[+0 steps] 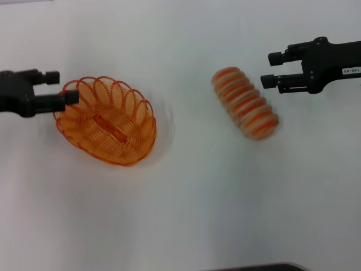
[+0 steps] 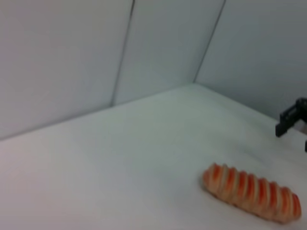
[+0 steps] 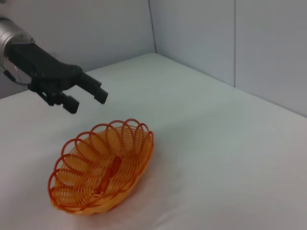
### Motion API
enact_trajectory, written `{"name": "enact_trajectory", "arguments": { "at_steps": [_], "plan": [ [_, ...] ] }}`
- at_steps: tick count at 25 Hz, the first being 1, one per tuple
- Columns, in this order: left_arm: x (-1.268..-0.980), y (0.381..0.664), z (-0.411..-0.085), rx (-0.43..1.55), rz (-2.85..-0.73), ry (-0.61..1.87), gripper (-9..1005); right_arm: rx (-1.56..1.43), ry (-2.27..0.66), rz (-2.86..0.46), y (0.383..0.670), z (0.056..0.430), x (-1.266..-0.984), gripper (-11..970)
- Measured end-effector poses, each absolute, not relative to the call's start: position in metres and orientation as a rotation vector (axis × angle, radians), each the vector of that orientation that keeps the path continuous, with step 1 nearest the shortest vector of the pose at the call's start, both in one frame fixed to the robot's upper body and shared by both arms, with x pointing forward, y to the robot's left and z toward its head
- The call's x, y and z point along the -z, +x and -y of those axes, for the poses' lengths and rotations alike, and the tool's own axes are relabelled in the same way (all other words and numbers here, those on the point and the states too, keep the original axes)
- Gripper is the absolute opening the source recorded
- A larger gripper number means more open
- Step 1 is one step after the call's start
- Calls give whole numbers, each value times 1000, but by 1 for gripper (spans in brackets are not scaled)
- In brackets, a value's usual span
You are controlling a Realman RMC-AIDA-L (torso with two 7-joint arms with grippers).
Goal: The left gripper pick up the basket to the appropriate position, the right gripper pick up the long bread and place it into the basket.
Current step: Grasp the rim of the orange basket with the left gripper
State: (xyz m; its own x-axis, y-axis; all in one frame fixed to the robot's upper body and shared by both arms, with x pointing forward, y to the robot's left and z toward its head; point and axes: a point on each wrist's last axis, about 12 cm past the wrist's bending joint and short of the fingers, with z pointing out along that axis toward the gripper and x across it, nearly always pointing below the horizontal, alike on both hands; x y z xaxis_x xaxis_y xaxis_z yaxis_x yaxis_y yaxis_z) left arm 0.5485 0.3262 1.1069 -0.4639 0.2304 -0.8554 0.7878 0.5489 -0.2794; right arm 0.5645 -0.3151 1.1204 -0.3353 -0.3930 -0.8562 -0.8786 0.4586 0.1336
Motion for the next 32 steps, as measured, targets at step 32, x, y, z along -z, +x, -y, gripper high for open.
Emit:
{"name": "enact_trajectory", "arguments": {
  "at_steps": [32],
  "plan": [
    [-1194,618,-293,627,-2435,715,778,-777,-1126,-1900,565,305,-1117,615]
  ]
}}
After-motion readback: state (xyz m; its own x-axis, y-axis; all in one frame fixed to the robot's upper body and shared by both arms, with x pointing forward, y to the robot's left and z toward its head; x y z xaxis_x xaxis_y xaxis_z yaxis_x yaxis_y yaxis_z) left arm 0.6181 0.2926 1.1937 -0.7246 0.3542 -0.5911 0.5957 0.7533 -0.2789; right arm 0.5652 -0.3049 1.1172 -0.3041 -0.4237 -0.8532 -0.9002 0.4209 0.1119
